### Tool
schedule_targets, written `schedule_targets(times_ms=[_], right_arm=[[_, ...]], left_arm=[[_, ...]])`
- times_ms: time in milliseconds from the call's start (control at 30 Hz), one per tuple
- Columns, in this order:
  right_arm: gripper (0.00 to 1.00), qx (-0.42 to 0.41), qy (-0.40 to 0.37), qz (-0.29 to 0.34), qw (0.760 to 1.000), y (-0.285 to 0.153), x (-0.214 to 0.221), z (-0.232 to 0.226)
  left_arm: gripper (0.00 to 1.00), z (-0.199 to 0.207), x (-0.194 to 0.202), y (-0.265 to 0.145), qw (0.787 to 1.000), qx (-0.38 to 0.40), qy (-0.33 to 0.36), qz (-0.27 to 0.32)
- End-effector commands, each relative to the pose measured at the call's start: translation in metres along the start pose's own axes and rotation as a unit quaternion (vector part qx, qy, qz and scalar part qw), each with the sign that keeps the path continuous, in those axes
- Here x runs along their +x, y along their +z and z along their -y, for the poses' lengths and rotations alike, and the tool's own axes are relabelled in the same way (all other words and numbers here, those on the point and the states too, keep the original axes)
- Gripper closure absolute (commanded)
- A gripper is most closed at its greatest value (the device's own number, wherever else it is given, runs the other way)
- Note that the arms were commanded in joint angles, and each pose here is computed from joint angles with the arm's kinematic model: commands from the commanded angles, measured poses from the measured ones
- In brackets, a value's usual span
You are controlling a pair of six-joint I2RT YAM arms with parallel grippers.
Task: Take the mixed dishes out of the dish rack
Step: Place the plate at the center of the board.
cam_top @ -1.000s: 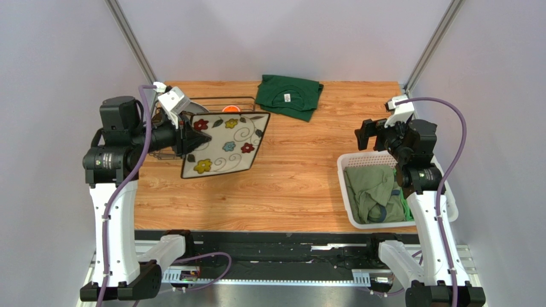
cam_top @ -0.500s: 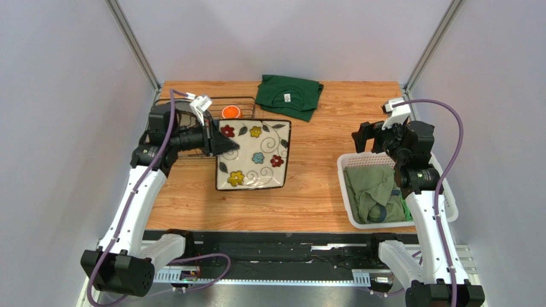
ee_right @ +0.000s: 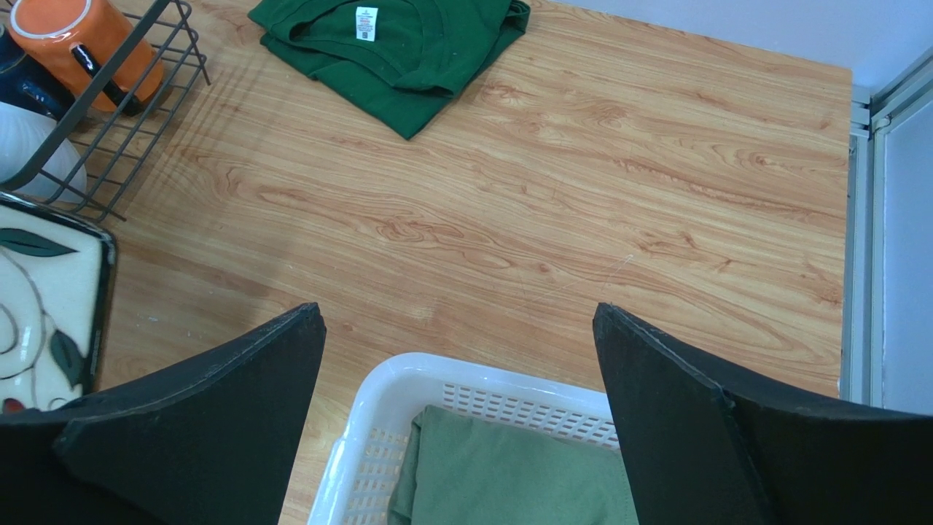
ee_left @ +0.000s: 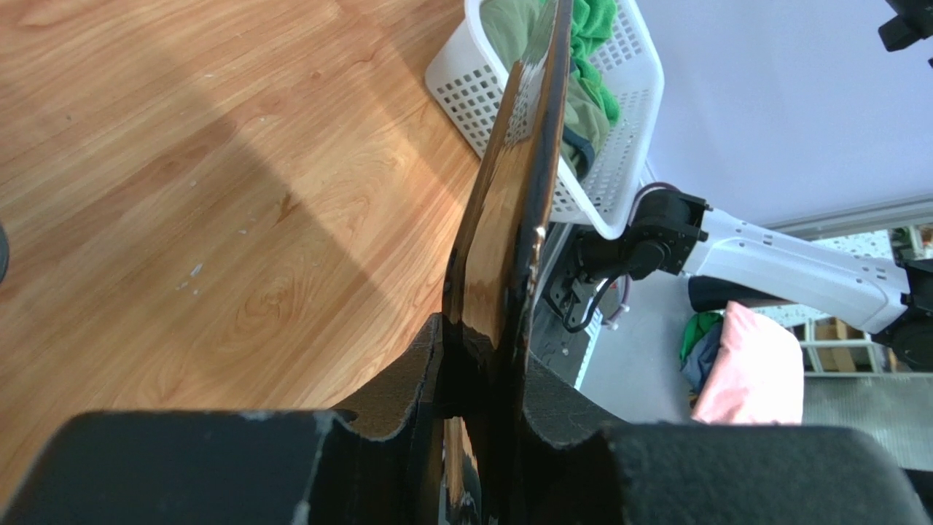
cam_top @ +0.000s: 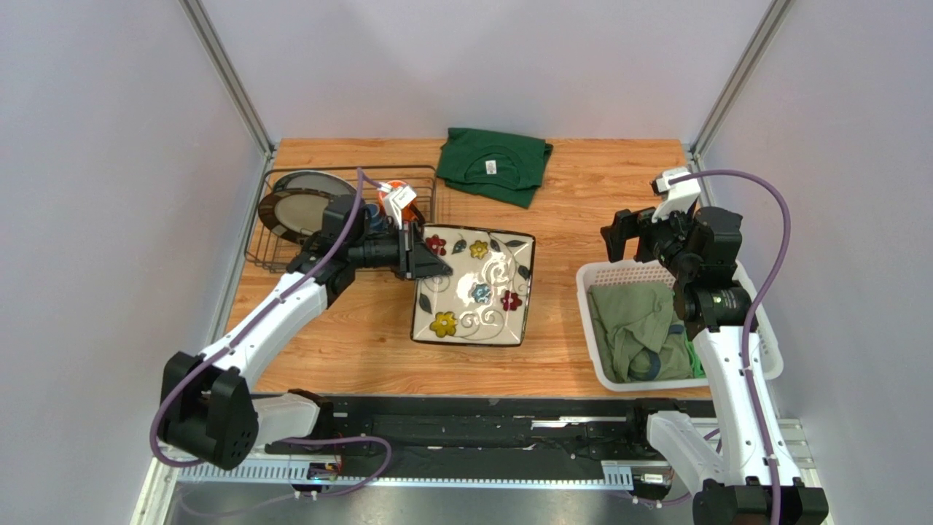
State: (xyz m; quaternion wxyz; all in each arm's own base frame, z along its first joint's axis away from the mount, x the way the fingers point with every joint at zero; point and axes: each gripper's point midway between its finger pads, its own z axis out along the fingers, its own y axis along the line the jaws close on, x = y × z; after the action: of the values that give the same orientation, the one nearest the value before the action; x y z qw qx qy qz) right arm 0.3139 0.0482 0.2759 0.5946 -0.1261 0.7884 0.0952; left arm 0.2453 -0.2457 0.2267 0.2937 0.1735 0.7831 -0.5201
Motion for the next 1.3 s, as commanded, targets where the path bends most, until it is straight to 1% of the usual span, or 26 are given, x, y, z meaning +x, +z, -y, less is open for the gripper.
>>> schedule_targets(times_ms=[0,67,100,200,400,533,700,800,933,1267], right_arm=[[0.00,-0.002,-0.018,0.027,0.999,0.001,-0.014,0.001],[0.01,-0.001,-0.019,0.027,0.999,0.002,-0.013,0.001],[0.01,-0.001,-0.020,0.026,0.999,0.001,-0.013,0.001],[0.01,-0.001,-0.021,0.024,0.999,0.003,-0.012,0.002],[0.01,0.000,-0.022,0.020,1.000,0.005,-0.009,0.003],[0.01,0.001,-0.023,0.016,1.000,0.007,-0.006,0.004],[0.01,0.002,-0.021,0.011,1.000,0.009,-0.003,0.007],[0.01,0.002,-0.022,0.009,1.000,0.009,-0.002,0.008],[0.01,0.001,-0.023,0.010,1.000,0.009,-0.002,0.008],[0.01,-0.003,-0.024,0.010,1.000,0.009,-0.002,0.006]], left_arm=[[1.00,0.032,-0.034,0.012,0.995,0.080,0.043,0.038],[1.00,0.032,-0.029,0.021,0.995,0.084,0.037,0.030],[1.00,0.032,-0.030,0.024,0.995,0.087,0.043,0.036],[1.00,0.026,-0.026,0.034,0.996,0.082,0.029,0.034],[1.00,0.021,-0.011,0.054,0.996,0.083,-0.014,0.018],[1.00,0.011,-0.001,0.063,0.996,0.069,-0.058,0.014],[1.00,0.005,0.003,0.075,0.994,0.074,-0.076,0.011],[1.00,-0.001,0.011,0.084,0.992,0.076,-0.099,0.004],[1.00,-0.017,0.022,0.094,0.990,0.059,-0.131,-0.001],[1.00,-0.015,0.035,0.111,0.986,0.073,-0.149,-0.015]])
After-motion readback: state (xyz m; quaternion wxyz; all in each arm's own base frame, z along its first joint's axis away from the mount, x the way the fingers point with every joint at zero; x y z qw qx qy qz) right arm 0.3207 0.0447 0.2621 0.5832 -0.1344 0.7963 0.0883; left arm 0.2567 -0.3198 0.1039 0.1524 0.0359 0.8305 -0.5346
